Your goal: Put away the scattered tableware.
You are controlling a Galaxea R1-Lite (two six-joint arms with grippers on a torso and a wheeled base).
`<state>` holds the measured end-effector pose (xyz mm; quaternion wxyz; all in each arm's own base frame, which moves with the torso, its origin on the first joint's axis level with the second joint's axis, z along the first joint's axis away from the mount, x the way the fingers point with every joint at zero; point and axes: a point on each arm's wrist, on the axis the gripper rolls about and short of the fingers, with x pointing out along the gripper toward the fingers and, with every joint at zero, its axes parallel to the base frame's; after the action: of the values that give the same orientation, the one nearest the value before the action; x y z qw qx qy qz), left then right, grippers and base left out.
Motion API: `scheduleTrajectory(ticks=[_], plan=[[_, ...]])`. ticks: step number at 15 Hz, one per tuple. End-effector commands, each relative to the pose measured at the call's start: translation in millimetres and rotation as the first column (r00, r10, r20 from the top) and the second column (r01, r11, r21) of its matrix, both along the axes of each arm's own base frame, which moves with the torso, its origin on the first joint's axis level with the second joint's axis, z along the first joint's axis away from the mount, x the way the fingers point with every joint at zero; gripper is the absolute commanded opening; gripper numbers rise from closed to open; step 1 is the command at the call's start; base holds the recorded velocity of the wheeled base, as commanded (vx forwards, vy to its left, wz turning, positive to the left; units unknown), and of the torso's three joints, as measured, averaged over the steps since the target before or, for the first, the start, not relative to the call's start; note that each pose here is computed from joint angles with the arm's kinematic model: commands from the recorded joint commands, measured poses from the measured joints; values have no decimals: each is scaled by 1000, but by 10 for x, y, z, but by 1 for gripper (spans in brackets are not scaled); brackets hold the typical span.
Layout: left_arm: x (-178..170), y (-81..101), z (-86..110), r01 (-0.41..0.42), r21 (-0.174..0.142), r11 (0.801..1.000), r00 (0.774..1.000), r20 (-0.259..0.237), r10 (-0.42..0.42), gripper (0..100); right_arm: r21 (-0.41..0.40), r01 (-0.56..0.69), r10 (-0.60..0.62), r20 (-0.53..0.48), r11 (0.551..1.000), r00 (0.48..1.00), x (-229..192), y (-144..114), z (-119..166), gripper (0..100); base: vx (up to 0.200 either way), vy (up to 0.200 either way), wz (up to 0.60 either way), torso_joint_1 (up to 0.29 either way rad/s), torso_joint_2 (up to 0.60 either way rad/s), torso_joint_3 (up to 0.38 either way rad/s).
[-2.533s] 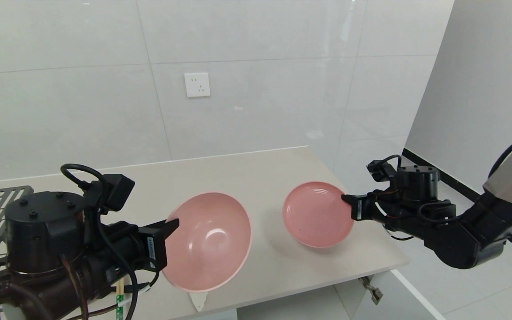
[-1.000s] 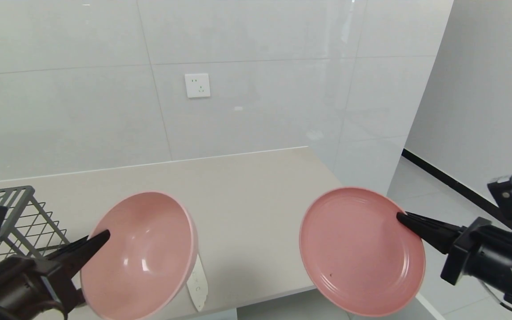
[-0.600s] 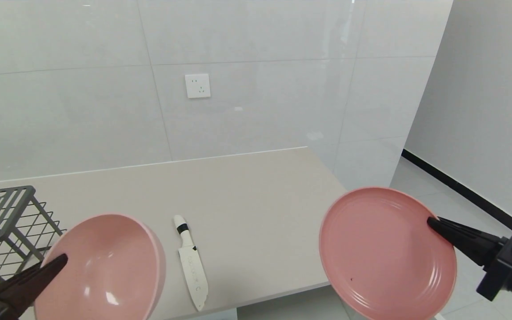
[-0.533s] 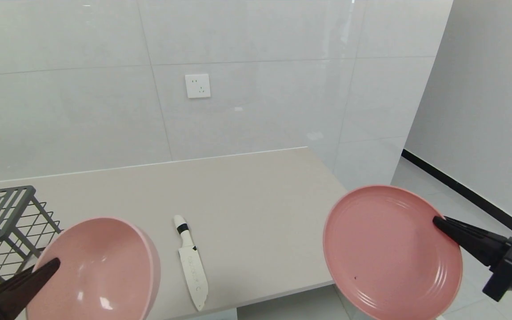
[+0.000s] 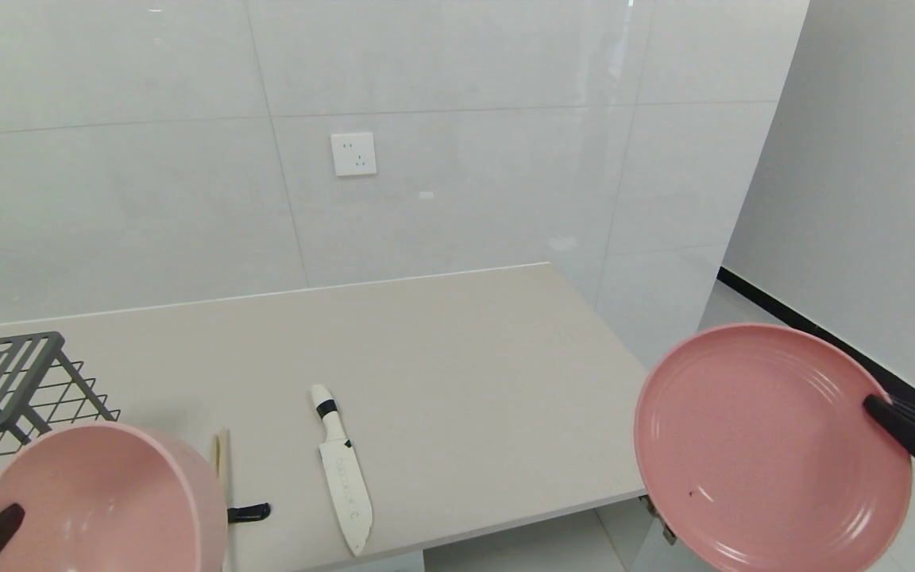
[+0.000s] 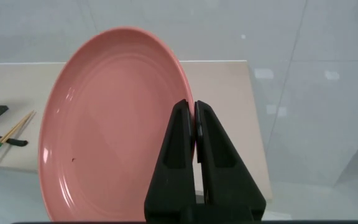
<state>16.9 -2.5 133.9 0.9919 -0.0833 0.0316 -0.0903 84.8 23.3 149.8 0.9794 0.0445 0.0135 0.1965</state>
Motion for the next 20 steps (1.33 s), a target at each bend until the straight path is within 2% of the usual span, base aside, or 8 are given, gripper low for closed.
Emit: scheduleTrajectory(ticks=[1, 4, 9, 11, 15, 17, 18, 20], plan=[[-130, 42, -8, -19, -21, 1000, 997, 69, 21, 0, 12, 40, -41, 70, 999, 997, -254, -83, -1, 0, 0, 0, 0, 0, 0, 0], [-177, 54, -1, -68, -29, 997, 993, 97, 70, 0, 5, 78, -78, 94, 997, 993, -510, -144, -78, 0, 0, 0, 0, 0, 0, 0], [-267, 72, -44, -93, -44, 995, 985, 144, 99, 0, -57, 130, -119, 171, 990, 978, -833, -193, -255, 0, 0, 0, 0, 0, 0, 0], [-322, 82, -105, -104, -43, 994, 984, 142, 109, 0, -91, 138, -117, 199, 986, 973, -935, -203, -358, 0, 0, 0, 0, 0, 0, 0], [-378, 93, -217, -106, -29, 994, 989, 100, 108, 0, -95, 157, -129, 248, 983, 960, -1007, -209, -409, 0, 0, 0, 0, 0, 0, 0], [-377, 93, -222, -107, -28, 994, 989, 99, 110, 0, -100, 178, -148, 253, 979, 956, -1018, -210, -429, 0, 0, 0, 0, 0, 0, 0], [-374, 91, -234, -112, -21, 993, 989, 96, 114, 0, -96, 205, -175, 253, 974, 952, -1017, -216, -429, 0, 0, 0, 0, 0, 0, 0], [-349, 80, -326, -153, 62, 986, 985, 85, 147, 0, -116, 240, -206, 246, 964, 947, -1013, -224, -444, 0, 0, 0, 0, 0, 0, 0]])
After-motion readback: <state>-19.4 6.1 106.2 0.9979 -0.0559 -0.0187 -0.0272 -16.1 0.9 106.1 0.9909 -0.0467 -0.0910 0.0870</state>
